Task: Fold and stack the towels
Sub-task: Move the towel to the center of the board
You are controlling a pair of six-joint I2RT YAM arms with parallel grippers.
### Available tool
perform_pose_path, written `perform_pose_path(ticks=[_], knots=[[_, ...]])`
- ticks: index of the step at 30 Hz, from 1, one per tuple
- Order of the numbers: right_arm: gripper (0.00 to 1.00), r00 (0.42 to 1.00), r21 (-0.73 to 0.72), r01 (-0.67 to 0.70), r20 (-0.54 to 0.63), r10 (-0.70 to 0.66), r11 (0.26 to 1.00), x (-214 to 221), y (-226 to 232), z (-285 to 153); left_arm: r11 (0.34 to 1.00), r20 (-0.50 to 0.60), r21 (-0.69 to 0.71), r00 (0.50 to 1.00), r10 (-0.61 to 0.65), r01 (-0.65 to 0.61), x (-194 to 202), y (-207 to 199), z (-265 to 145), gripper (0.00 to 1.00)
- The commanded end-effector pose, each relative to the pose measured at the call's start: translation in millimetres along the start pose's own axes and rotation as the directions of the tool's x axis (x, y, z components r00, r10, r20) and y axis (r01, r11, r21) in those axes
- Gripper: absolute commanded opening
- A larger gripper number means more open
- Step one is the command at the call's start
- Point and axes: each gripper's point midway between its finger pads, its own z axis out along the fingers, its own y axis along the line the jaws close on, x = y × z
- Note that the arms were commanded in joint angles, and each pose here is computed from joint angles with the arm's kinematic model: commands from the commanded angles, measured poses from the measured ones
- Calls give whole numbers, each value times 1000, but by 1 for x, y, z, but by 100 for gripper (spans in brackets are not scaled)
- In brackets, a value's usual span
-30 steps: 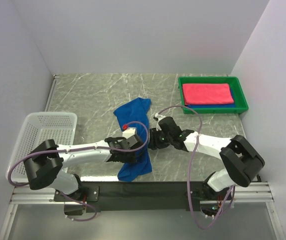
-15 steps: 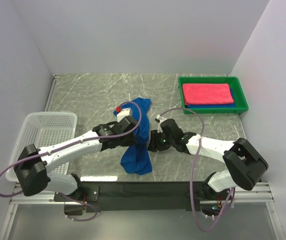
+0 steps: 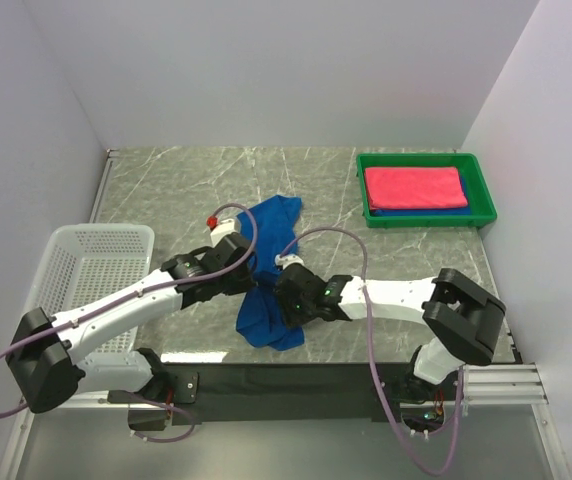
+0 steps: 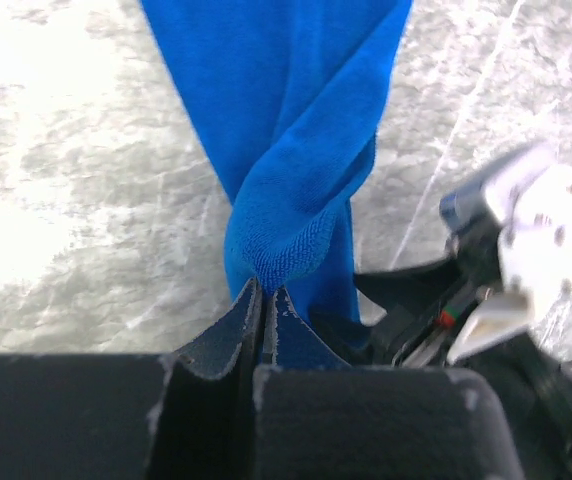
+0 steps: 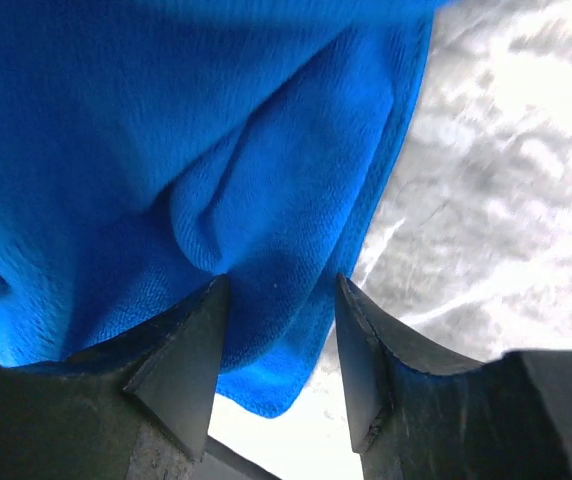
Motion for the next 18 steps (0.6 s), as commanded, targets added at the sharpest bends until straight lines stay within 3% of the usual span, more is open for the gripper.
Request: perform_pose_path(ticks=[1, 10, 18], knots=[[54, 999, 101, 42, -3, -41, 994, 0, -4, -5, 999, 22, 12, 998, -52, 52, -7, 4, -1, 1], [54, 990, 300, 116, -111, -87, 947, 21, -43, 6, 989, 44, -99, 994, -104, 108, -13, 59, 15, 1], [51, 1000, 405, -24, 19, 19, 914, -47, -115, -14, 986, -28, -15, 986, -165, 165, 6, 49, 47, 1]])
